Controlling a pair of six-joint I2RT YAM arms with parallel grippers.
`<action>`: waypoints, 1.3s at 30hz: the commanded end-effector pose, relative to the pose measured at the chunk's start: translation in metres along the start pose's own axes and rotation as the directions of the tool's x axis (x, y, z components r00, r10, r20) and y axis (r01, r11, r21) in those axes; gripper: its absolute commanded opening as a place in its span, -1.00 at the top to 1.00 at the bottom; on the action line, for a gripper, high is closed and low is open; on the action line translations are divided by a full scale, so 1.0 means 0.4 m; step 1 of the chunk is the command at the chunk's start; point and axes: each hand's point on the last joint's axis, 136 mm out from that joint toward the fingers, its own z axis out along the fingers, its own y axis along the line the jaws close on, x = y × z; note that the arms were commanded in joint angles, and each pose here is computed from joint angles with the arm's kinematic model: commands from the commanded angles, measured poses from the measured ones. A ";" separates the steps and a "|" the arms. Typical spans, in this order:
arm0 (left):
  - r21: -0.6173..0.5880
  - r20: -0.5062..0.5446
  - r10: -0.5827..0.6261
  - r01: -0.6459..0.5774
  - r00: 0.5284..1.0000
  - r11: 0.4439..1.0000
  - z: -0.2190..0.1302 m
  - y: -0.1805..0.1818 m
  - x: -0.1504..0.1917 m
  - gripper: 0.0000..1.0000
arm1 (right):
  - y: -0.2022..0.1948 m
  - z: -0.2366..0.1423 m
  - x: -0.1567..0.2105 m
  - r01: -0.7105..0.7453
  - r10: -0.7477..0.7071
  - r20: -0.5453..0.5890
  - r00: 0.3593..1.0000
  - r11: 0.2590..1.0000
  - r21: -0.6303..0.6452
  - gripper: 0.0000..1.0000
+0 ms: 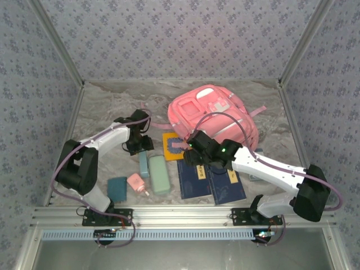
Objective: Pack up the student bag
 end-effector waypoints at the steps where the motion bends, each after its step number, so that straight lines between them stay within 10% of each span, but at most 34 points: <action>1: -0.005 0.025 -0.012 0.012 1.000 1.000 -0.007 0.005 -0.013 0.15 | -0.026 -0.009 0.002 -0.021 0.021 0.018 1.000 0.999 0.027 -0.40; 6: 0.012 0.059 -0.011 0.010 0.998 1.000 -0.050 0.010 -0.020 0.58 | -0.044 -0.003 0.011 -0.034 0.033 0.016 0.999 0.999 0.035 -0.38; 18: 0.198 0.267 -0.054 0.001 0.962 0.980 -0.318 -0.004 -0.073 0.63 | 0.006 -0.050 -0.074 -0.097 0.118 0.127 0.985 0.983 -0.157 -0.50; 27: 0.650 0.233 -0.174 -0.020 0.957 0.760 -0.488 -0.179 -0.058 0.67 | 0.153 -0.088 -0.156 -0.088 0.209 0.149 0.967 0.816 -0.571 -0.71; 39: 0.713 0.305 -0.003 -0.226 0.952 0.663 -0.550 -0.274 0.023 0.74 | 0.193 -0.063 -0.229 -0.192 0.281 0.058 0.958 0.776 -0.601 -0.33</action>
